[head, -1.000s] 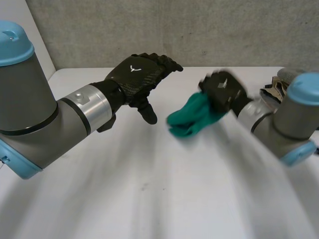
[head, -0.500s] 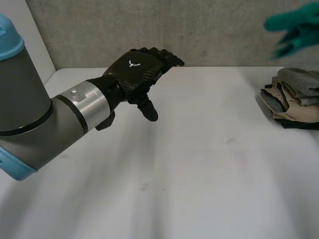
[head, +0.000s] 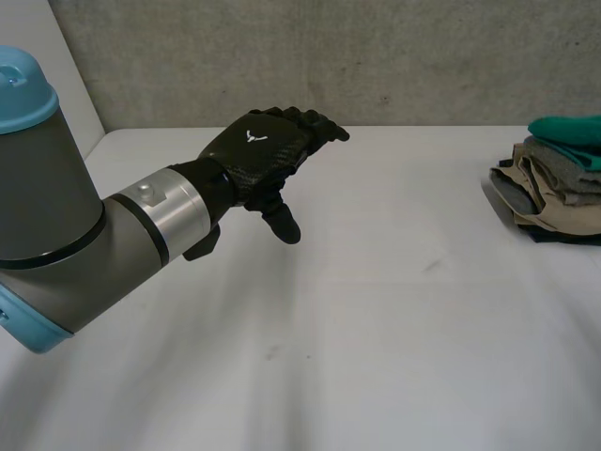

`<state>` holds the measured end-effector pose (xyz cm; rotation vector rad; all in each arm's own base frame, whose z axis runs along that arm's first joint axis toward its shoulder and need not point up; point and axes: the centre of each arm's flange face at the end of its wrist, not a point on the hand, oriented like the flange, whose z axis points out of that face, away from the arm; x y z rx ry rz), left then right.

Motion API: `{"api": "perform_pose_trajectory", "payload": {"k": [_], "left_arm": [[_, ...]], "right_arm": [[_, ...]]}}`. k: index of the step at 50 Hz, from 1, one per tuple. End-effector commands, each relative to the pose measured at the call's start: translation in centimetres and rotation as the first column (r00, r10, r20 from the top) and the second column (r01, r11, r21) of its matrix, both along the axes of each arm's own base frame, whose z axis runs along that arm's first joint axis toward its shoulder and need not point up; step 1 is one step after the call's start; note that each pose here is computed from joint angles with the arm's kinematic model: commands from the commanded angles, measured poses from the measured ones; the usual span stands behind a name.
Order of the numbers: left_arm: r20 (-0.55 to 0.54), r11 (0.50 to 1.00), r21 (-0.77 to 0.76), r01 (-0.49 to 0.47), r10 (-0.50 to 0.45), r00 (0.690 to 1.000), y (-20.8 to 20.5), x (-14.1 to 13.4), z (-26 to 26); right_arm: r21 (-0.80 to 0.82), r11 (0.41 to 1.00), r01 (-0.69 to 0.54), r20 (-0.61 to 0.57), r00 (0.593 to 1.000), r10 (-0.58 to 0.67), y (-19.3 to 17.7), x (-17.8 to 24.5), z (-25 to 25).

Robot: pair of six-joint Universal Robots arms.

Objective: Fold the laundry.

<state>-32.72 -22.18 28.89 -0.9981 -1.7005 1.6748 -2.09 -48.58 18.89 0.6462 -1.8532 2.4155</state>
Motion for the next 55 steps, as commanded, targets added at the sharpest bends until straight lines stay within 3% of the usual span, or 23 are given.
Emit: {"api": "perform_pose_trajectory", "payload": {"k": [1, 10, 18, 23, 26, 29, 30, 34, 38, 39, 45, 50, 55], "left_arm": [[-0.002, 1.0, -0.003, 0.001, -0.001, 1.0, 0.0, 0.0, 0.1], [-0.002, 1.0, 0.0, -0.002, 0.002, 1.0, 0.0, 0.0, 0.1], [-0.02, 1.0, -0.028, -0.004, 0.003, 1.0, 0.4, 0.3, 1.3], [-0.054, 0.999, -0.036, -0.01, 0.008, 0.999, 0.8, 0.7, 2.5], [-0.073, 0.999, -0.043, -0.017, 0.014, 0.997, 0.8, 1.0, 3.2], [-0.101, 0.998, -0.058, -0.033, 0.027, 0.995, 0.7, 1.4, 4.0], [-0.108, 0.997, -0.062, -0.041, 0.034, 0.994, 0.6, 1.5, 4.3], [-0.147, 0.987, -0.074, -0.144, 0.132, 0.98, -0.5, 2.9, 5.4], [-0.18, 0.952, -0.087, -0.294, 0.275, 0.944, -1.7, 4.8, 6.4], [-0.19, 0.929, -0.088, -0.361, 0.34, 0.921, -2.3, 5.7, 6.7], [-0.163, 0.846, -0.056, -0.531, 0.517, 0.84, -3.4, 8.2, 5.4], [-0.109, 0.834, -0.016, -0.551, 0.546, 0.831, -3.0, 8.9, 3.1], [-0.126, 0.829, -0.029, -0.559, 0.552, 0.825, -3.1, 9.3, 2.4]], "right_arm": [[0.03, 0.997, 0.073, -0.059, 0.996, -0.071, 2.8, -1.5, 3.8], [0.008, 0.989, 0.149, -0.116, 0.982, -0.147, 5.3, -3.6, 7.6], [0.038, 0.943, 0.329, -0.093, 0.941, -0.325, 6.9, -7.9, 11.2], [0.028, 0.827, 0.562, -0.055, 0.827, -0.56, 7.3, -10.1, 14.1], [-0.01, 0.796, 0.606, -0.022, 0.795, -0.606, 7.1, -9.0, 15.3], [-0.078, 0.841, 0.536, -0.007, 0.843, -0.538, 6.5, -4.7, 16.8], [-0.132, 0.871, 0.473, 0.009, 0.879, -0.476, 6.6, -1.3, 18.2], [-0.192, 0.931, 0.309, 0.062, 0.951, -0.303, 8.3, 6.4, 19.5], [-0.191, 0.973, 0.128, 0.135, 0.986, -0.103, 11.3, 13.4, 19.4], [-0.188, 0.978, 0.092, 0.151, 0.987, -0.064, 12.1, 14.7, 19.4], [-0.028, 0.992, -0.123, 0.195, 0.973, 0.126, 16.6, 22.2, 14.7], [0.068, 0.989, -0.129, 0.18, 0.977, 0.115, 18.8, 24.1, 10.9], [0.055, 0.994, -0.098, 0.149, 0.985, 0.089, 18.8, 24.3, 10.5]]}}
